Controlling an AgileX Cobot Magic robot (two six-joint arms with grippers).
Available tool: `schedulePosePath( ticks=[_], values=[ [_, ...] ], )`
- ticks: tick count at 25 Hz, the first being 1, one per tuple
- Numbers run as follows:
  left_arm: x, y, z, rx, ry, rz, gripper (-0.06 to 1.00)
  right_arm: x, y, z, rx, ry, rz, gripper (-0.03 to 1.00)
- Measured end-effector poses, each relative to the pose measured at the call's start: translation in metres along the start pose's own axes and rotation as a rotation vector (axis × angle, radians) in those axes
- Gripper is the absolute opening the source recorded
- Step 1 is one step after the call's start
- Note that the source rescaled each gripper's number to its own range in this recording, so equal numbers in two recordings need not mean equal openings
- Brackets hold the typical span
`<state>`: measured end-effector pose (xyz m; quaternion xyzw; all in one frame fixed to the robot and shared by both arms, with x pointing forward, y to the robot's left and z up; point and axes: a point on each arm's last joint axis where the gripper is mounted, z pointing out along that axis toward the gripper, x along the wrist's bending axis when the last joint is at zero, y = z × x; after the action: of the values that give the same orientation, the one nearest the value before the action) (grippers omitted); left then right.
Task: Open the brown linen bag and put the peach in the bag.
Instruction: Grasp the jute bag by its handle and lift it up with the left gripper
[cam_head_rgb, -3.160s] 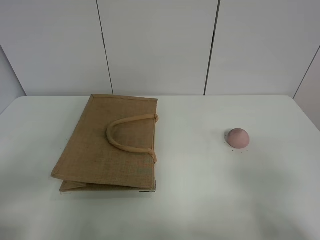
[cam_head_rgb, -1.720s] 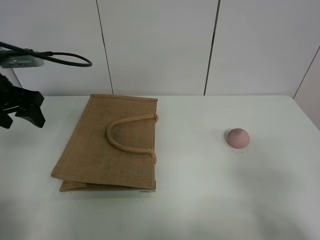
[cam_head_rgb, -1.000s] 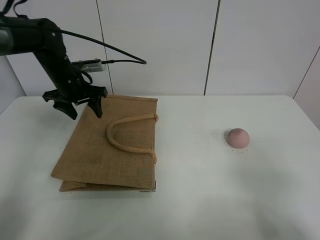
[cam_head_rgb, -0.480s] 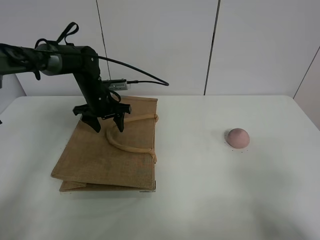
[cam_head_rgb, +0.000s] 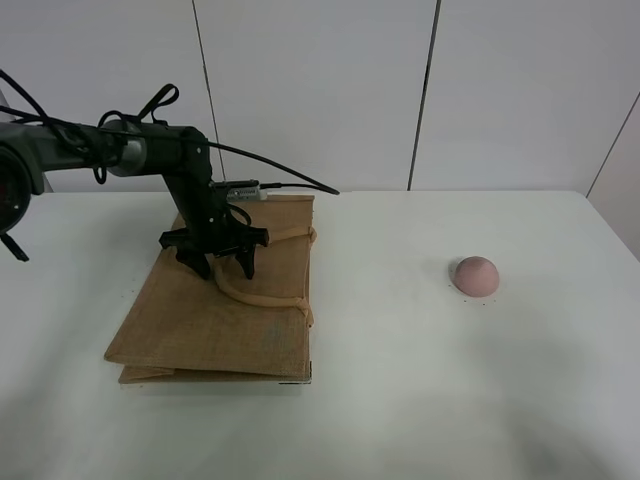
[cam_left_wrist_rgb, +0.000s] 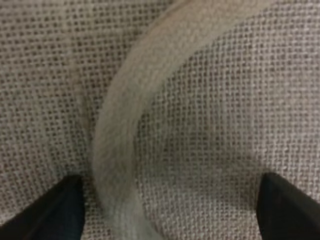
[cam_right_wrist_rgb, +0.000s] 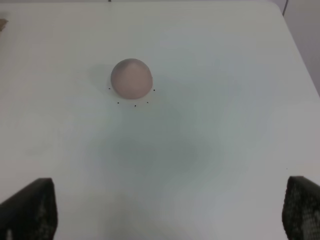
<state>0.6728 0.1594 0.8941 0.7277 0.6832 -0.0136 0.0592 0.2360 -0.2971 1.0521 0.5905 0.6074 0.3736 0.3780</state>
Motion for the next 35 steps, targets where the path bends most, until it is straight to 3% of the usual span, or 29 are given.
schedulePosePath(
  ticks=[4, 8, 10, 14, 15, 21, 25, 30, 35],
  values=[
    [0.001, 0.000, 0.009, 0.016, 0.004, -0.001, 0.95, 0.000, 0.000, 0.000, 0.000, 0.000, 0.000, 1.00],
    [0.002, 0.000, 0.011, 0.022, 0.019, 0.008, 0.77, 0.000, 0.000, 0.000, 0.000, 0.000, 0.000, 1.00],
    [0.003, 0.000, 0.011, 0.023, 0.028, 0.014, 0.60, 0.000, 0.000, 0.000, 0.000, 0.000, 0.000, 1.00],
    [0.003, 0.000, 0.011, 0.025, 0.029, 0.013, 0.12, 0.000, 0.000, 0.000, 0.000, 0.000, 0.000, 1.00],
    [0.003, 0.000, 0.010, 0.025, 0.029, 0.013, 0.06, 0.000, 0.000, 0.000, 0.000, 0.000, 0.000, 1.00],
    [0.002, 0.001, -0.001, 0.034, 0.024, 0.011, 0.01, 0.000, 0.000, 0.000, 0.000, 0.000, 0.000, 1.00],
    [-0.003, 0.005, -0.033, 0.031, 0.014, 0.040, 0.01, 0.000, 0.000, 0.000, 0.000, 0.000, 0.000, 1.00],
    [-0.012, 0.014, -0.112, -0.059, -0.004, 0.119, 0.01, 0.000, 0.000, 0.000, 0.000, 0.000, 0.000, 1.00],
    [-0.018, 0.021, -0.169, -0.235, -0.026, 0.167, 0.01, 0.000, 0.000, 0.000, 0.000, 0.000, 0.000, 1.00]
  ],
)
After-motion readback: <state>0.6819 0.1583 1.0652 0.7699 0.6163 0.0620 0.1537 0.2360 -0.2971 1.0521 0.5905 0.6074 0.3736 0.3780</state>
